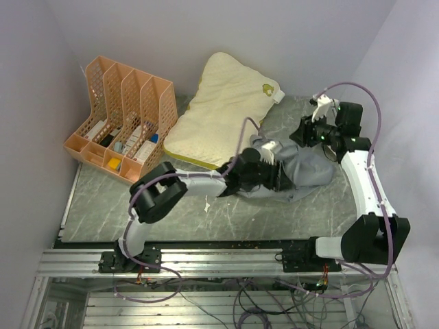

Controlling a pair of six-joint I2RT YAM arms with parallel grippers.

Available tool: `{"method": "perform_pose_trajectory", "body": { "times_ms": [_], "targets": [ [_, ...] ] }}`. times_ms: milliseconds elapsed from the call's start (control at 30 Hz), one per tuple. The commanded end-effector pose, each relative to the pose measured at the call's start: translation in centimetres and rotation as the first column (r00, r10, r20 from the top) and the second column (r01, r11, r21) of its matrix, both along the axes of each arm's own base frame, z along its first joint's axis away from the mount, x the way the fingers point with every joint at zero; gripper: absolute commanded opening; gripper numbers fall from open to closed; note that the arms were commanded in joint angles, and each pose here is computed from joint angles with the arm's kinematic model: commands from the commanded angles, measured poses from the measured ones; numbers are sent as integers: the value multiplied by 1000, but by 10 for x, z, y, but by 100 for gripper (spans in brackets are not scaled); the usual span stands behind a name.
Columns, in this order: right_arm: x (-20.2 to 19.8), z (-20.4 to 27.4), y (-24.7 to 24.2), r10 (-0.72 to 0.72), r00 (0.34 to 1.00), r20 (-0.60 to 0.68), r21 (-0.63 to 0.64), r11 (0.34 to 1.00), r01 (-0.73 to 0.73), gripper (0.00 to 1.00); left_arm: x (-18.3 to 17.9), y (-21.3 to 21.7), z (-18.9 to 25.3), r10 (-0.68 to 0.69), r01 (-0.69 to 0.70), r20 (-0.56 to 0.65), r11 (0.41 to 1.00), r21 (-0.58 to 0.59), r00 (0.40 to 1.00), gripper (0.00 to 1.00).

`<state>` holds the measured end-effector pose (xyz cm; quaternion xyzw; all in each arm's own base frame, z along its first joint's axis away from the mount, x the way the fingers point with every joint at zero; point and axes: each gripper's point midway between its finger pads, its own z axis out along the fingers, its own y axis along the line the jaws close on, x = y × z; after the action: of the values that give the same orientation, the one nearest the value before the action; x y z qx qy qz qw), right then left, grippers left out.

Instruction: Put the pillow into the pillowcase

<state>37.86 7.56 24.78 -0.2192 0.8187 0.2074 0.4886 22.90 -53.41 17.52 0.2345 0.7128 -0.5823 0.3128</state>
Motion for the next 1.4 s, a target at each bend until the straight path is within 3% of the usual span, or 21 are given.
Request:
{"method": "perform_pose_trajectory", "body": {
  "times_ms": [0, 200, 267, 400, 500, 633, 700, 733, 833, 967, 1100, 1167, 1367],
  "targets": [
    [-31, -23, -25, -14, 999, -30, -110, 994, 11, 43, -48, -13, -7, -138, 138, 29, 990, 4, 990, 68],
    [-60, -32, -24, 70, 997, -43, -145, 987, -76, 68, -71, 69, -11, -102, 72, 148, 978, 195, 984, 72],
    [-68, -33, -15, 139, 989, -42, -126, 982, -143, 77, -67, 101, -12, -50, -9, 199, 958, 287, 979, 75],
    [-91, -50, 2, 324, 944, -63, -112, 938, -329, 88, -31, 162, -20, 113, -246, 302, 858, 451, 947, 76],
    [-101, -73, -3, 399, 913, -80, -194, 893, -407, 92, 7, 193, -25, 209, -384, 360, 758, 528, 909, 77],
    [-103, -107, -21, 429, 899, -91, -344, 834, -432, 98, 48, 198, -20, 105, -420, 504, 709, 566, 857, 79],
    [-104, -112, -22, 444, 889, -111, -352, 819, -453, 98, 63, 192, -20, 20, -411, 567, 709, 572, 824, 81],
    [-105, -114, -22, 451, 884, -123, -342, 817, -465, 98, 71, 190, -18, 4, -413, 579, 705, 577, 815, 87],
    [-103, -119, -21, 454, 878, -155, -309, 821, -479, 98, 97, 189, -23, -11, -381, 543, 699, 605, 840, 91],
    [-98, -125, -21, 436, 885, -167, -285, 838, -466, 97, 115, 178, -41, -29, -297, 451, 715, 633, 892, 83],
    [-91, -129, -23, 406, 898, -169, -278, 854, -439, 97, 111, 165, -68, -65, -191, 331, 707, 681, 941, 64],
    [-89, -131, -25, 398, 901, -172, -284, 856, -432, 97, 110, 162, -76, -65, -158, 289, 715, 681, 955, 53],
    [-79, -136, -40, 360, 916, -177, -339, 852, -400, 97, 102, 160, -67, -62, -107, 244, 777, 620, 968, 36]
  ]
}}
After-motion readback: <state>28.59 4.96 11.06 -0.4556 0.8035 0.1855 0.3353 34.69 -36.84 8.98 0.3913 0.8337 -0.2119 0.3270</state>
